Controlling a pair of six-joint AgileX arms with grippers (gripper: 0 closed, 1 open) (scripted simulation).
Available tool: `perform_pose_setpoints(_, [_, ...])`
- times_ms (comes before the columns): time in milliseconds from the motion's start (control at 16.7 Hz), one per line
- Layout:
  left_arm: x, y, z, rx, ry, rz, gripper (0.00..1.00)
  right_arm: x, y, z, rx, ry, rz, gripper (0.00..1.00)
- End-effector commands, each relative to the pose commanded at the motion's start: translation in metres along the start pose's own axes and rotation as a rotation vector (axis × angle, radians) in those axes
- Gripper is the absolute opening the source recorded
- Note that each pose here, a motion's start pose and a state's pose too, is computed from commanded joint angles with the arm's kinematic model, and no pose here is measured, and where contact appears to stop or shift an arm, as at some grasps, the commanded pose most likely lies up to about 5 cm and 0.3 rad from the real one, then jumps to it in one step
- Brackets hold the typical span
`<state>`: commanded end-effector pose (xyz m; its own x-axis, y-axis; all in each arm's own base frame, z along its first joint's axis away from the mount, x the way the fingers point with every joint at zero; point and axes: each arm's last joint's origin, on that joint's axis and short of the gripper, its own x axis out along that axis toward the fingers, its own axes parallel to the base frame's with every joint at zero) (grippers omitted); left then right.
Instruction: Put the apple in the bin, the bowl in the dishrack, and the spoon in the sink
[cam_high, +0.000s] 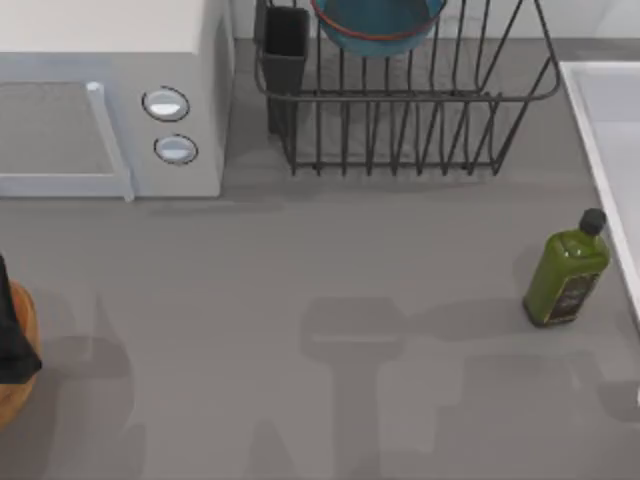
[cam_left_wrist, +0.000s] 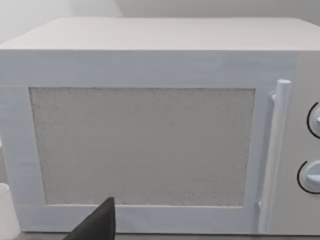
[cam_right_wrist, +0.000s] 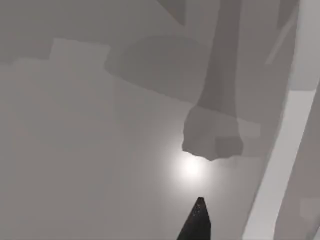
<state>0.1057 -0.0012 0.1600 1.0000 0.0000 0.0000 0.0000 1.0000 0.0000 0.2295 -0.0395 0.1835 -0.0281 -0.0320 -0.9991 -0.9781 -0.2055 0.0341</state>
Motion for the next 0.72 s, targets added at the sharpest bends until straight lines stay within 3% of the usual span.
perform_pose_setpoints(240, [0.000,0.000,0.000,0.000,0.000,0.000,1.00,-0.031,0.004,0.000,0.012,0.012,-0.033,0.00])
perform_pose_setpoints(720, [0.000,0.000,0.000,0.000,0.000,0.000,1.00,-0.035,-0.007,-0.004,-0.005,0.006,-0.015,0.00])
